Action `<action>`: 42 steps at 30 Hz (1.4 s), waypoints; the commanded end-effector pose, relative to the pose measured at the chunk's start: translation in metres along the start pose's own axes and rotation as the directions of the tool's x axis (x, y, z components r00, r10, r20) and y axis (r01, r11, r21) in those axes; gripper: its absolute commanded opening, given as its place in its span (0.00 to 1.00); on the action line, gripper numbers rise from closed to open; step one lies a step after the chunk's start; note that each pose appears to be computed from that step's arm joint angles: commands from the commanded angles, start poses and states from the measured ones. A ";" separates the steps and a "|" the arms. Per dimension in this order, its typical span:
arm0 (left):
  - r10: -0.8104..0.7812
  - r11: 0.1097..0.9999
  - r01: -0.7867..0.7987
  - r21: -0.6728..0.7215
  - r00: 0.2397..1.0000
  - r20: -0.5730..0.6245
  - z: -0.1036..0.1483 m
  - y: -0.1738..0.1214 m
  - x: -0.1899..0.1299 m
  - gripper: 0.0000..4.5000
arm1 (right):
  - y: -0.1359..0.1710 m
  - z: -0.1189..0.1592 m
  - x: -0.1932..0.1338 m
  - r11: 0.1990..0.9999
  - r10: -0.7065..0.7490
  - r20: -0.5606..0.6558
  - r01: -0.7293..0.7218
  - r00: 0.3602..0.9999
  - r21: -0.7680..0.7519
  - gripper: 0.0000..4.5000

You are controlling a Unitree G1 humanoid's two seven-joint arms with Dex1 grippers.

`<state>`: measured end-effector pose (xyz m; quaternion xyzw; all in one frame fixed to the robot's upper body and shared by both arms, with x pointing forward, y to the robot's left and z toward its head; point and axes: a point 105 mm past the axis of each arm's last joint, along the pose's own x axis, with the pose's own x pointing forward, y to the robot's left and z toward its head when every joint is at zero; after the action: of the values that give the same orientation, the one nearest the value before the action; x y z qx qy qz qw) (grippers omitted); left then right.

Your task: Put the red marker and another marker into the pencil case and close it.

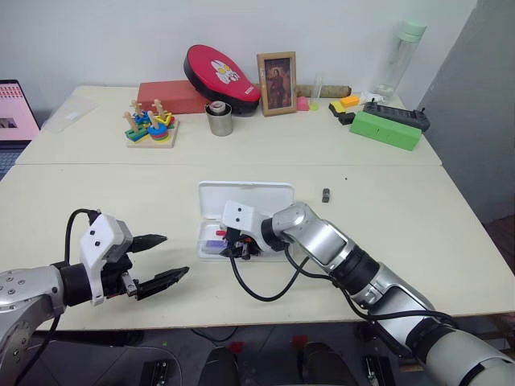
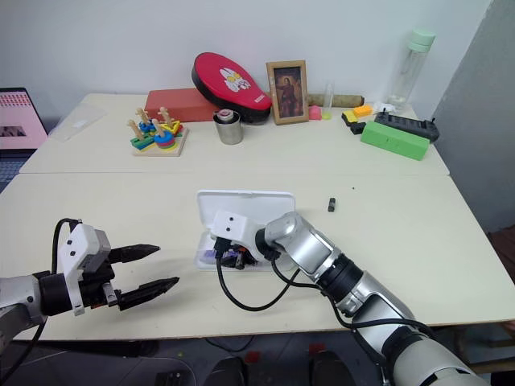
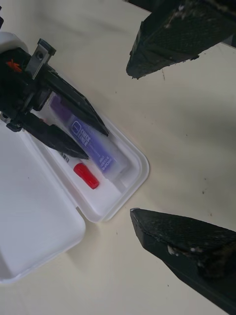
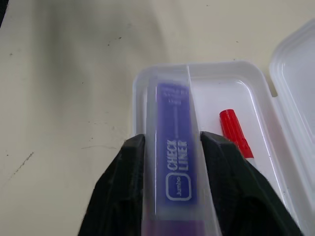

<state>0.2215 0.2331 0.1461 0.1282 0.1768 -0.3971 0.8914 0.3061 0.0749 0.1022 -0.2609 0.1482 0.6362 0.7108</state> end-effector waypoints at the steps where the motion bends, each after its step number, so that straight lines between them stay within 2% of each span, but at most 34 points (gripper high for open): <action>1: -0.001 1.000 0.001 0.027 1.000 0.012 0.005 0.001 0.000 1.00 | -0.002 0.018 -0.008 0.999 -0.009 0.054 0.011 0.998 -0.040 0.64; 4: -0.013 0.999 0.012 0.029 1.000 0.009 0.004 0.001 0.003 1.00 | -0.004 0.025 -0.011 0.999 -0.015 0.070 0.019 0.997 -0.051 0.76; 5: -0.018 0.999 0.018 0.032 1.000 0.011 0.005 0.002 0.004 1.00 | -0.005 0.029 -0.014 0.998 -0.019 0.080 0.023 0.997 -0.055 0.84; 6: -0.023 0.999 0.022 0.036 1.000 0.015 0.007 0.003 0.006 1.00 | -0.006 0.033 -0.017 0.998 -0.024 0.094 0.030 0.995 -0.058 0.86; 8: -0.030 0.999 0.029 0.043 0.999 0.023 0.010 0.005 0.008 1.00 | -0.008 0.043 -0.024 0.997 -0.027 0.120 0.035 0.992 -0.066 0.98; 19: -0.103 0.993 0.097 0.060 0.989 0.109 0.031 0.001 0.027 1.00 | 0.010 0.079 -0.086 0.994 0.075 0.302 -0.046 0.950 -0.104 0.99; 20: -0.113 0.992 0.105 0.062 0.985 0.132 0.036 -0.001 0.032 1.00 | 0.011 0.085 -0.099 0.994 0.083 0.357 -0.049 0.930 -0.101 0.99; 22: -0.130 0.990 0.118 0.079 0.976 0.177 0.045 -0.003 0.043 1.00 | 0.008 0.094 -0.126 0.997 0.056 0.452 -0.026 0.890 -0.071 0.99; 23: -0.136 0.989 0.119 0.089 0.969 0.205 0.052 -0.004 0.050 1.00 | -0.004 0.093 -0.137 0.999 -0.019 0.479 0.033 0.878 -0.020 0.99; 25: -0.162 0.985 0.142 0.097 0.954 0.254 0.064 -0.010 0.062 1.00 | -0.040 0.081 -0.158 0.970 -0.242 0.473 0.204 0.847 0.132 0.99; 27: -0.184 0.982 0.162 0.098 0.938 0.294 0.074 -0.015 0.073 1.00 | -0.070 0.062 -0.179 0.896 -0.436 0.420 0.342 0.796 0.281 0.99; 29: -0.184 0.982 0.160 0.102 0.931 0.315 0.080 -0.015 0.081 1.00 | -0.089 0.042 -0.192 0.812 -0.567 0.338 0.441 0.751 0.383 0.99; 31: -0.170 0.984 0.144 0.101 0.922 0.347 0.087 -0.013 0.089 1.00 | -0.106 0.013 -0.198 0.706 -0.677 0.202 0.549 0.707 0.446 0.99; 33: -0.170 0.985 0.142 0.103 0.911 0.375 0.095 -0.012 0.096 1.00 | -0.115 -0.022 -0.197 0.608 -0.737 0.042 0.636 0.674 0.475 0.99; 35: -0.158 0.986 0.126 0.106 0.907 0.390 0.101 -0.010 0.104 1.00 | -0.118 -0.050 -0.194 0.539 -0.761 -0.068 0.687 0.645 0.487 0.99; 39: -0.177 0.983 0.139 0.120 0.888 0.424 0.115 -0.012 0.117 1.00 | -0.118 -0.087 -0.185 0.446 -0.779 -0.204 0.753 0.593 0.484 0.99; 42: -0.197 0.979 0.155 0.132 0.877 0.439 0.122 -0.015 0.123 1.00 | -0.115 -0.103 -0.176 0.407 -0.776 -0.254 0.766 0.577 0.497 0.99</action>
<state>0.3128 0.1044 0.1912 0.0463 -0.0123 -0.4957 0.8672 0.4028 -0.1327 0.1318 -0.0694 0.2016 0.1854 0.9593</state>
